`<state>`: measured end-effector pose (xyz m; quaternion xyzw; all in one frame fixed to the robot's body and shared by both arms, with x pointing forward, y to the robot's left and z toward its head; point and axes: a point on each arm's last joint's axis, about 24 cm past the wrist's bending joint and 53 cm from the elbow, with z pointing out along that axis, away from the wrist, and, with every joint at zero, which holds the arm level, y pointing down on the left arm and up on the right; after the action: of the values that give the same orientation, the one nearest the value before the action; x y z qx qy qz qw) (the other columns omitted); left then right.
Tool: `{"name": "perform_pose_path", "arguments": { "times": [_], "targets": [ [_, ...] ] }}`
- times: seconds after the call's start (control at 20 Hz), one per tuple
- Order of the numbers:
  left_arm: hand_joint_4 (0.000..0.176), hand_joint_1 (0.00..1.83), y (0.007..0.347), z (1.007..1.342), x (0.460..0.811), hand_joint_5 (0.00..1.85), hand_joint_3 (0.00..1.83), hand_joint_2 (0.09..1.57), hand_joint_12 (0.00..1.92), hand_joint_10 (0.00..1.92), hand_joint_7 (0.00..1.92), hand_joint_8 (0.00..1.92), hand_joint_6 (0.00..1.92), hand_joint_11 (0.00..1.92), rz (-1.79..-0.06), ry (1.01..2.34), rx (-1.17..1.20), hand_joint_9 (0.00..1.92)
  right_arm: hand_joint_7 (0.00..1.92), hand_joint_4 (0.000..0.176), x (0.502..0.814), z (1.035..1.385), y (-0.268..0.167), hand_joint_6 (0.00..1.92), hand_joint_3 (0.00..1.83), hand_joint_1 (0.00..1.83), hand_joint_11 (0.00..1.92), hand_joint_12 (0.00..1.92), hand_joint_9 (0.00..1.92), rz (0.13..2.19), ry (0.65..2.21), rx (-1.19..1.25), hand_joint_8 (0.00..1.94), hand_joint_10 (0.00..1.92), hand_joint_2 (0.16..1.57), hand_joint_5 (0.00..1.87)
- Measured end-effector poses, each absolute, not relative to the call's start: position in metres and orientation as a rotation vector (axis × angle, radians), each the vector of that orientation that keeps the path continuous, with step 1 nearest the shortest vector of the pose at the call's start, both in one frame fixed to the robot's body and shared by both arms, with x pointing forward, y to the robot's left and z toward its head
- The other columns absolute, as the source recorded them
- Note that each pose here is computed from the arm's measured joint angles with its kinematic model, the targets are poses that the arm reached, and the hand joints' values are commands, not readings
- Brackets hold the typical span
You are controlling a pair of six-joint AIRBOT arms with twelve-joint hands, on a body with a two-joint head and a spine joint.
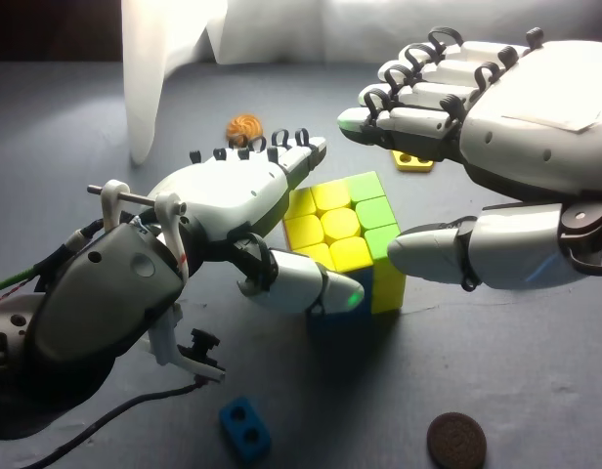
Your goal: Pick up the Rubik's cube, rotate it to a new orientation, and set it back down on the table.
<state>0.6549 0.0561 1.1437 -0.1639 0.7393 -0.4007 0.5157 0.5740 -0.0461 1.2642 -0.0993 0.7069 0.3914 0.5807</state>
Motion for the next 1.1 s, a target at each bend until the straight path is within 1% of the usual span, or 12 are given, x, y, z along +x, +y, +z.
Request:
{"name": "perform_pose_path", "arguments": {
  "times": [0.2,0.3,0.45,0.5,0.7,0.75,0.8,0.85,0.95,1.0,1.05,1.1],
  "targets": [
    [0.037,0.54,0.054,1.145,0.653,0.0,0.0,0.86,0.19,0.0,0.0,0.0,0.0,0.0,-0.969,1.771,-0.397,0.0,0.12,0.0,0.573,1.264,-0.045,0.02,0.0,0.0,0.0,0.0,0.06,0.917,1.652,-0.233,0.02,0.02,1.26,0.11],
    [0.031,0.52,0.051,1.15,0.653,0.0,0.0,0.87,0.02,0.0,0.0,0.0,0.0,0.0,-0.976,1.765,-0.383,0.0,0.09,0.0,0.572,1.264,-0.045,0.01,0.01,0.0,0.0,0.0,0.03,0.919,1.652,-0.234,0.01,0.01,1.27,0.09],
    [0.017,0.5,0.043,1.168,0.654,0.0,0.01,0.89,0.03,0.01,0.0,0.0,0.0,0.07,-0.975,1.746,-0.304,0.02,0.09,0.0,0.572,1.264,-0.045,0.01,0.0,0.0,0.0,0.0,0.02,0.918,1.652,-0.235,0.01,0.0,1.26,0.08],
    [0.015,0.47,0.04,1.176,0.654,0.0,0.0,0.9,0.32,0.0,0.0,0.0,0.0,0.01,-0.981,1.737,-0.264,0.05,0.1,0.0,0.572,1.264,-0.045,0.01,0.0,0.0,0.0,0.0,0.04,0.918,1.652,-0.234,0.01,0.01,1.26,0.09],
    [0.01,0.49,0.027,1.202,0.652,0.0,0.0,0.9,0.32,0.01,0.0,0.0,0.0,0.0,-1.001,1.731,-0.125,0.07,0.07,0.0,0.572,1.264,-0.045,0.0,0.0,0.04,0.0,0.0,0.02,0.913,1.65,-0.24,0.0,0.0,1.25,0.06],
    [0.008,0.5,0.022,1.208,0.65,0.0,0.0,0.89,0.4,0.02,0.03,0.01,0.0,0.0,-1.01,1.73,-0.086,0.09,0.07,0.0,0.572,1.264,-0.045,0.0,0.0,0.05,0.0,0.0,0.01,0.912,1.65,-0.241,0.0,0.0,1.24,0.05],
    [0.005,0.47,0.018,1.216,0.648,0.04,0.0,0.91,0.73,0.03,0.18,0.01,0.0,0.0,-1.019,1.731,-0.044,0.25,0.19,0.0,0.572,1.264,-0.045,0.01,0.0,0.04,0.0,0.16,0.13,0.912,1.651,-0.242,0.03,0.01,1.23,0.14],
    [0.005,0.47,0.017,1.219,0.647,0.04,0.0,0.91,0.73,0.03,0.18,0.01,0.0,0.0,-1.021,1.731,-0.018,0.25,0.19,0.0,0.572,1.264,-0.045,0.01,0.0,0.04,0.0,0.16,0.13,0.913,1.651,-0.242,0.03,0.01,1.23,0.14],
    [0.0,0.49,0.011,1.228,0.642,0.32,0.0,0.94,1.16,0.08,0.47,0.05,0.04,0.0,-1.036,1.736,0.046,0.48,0.47,0.0,0.573,1.264,-0.045,0.08,0.0,0.09,0.0,1.05,0.4,0.911,1.65,-0.24,0.06,0.15,1.22,0.36],
    [0.0,0.45,0.007,1.231,0.637,0.46,0.0,1.0,1.26,0.15,0.6,0.09,0.05,0.08,-1.042,1.74,0.08,0.59,0.58,0.0,0.572,1.264,-0.045,0.15,0.0,0.09,0.0,1.36,0.36,0.913,1.653,-0.242,0.12,0.6,1.23,0.44],
    [0.0,0.34,0.001,1.23,0.631,0.59,0.0,1.1,1.36,0.63,0.63,0.35,0.05,0.19,-1.059,1.757,0.108,0.54,0.67,0.0,0.571,1.263,-0.044,0.23,0.0,0.07,0.0,1.59,0.34,0.922,1.66,-0.239,0.21,1.01,1.24,0.47],
    [0.0,0.27,-0.003,1.229,0.623,0.75,0.01,1.19,1.49,1.16,0.56,0.98,0.14,0.31,-1.075,1.774,0.133,0.51,0.5,0.0,0.571,1.261,-0.043,0.78,0.0,0.1,0.08,1.84,0.33,0.937,1.67,-0.231,0.95,1.45,1.25,0.4]
  ]
}}
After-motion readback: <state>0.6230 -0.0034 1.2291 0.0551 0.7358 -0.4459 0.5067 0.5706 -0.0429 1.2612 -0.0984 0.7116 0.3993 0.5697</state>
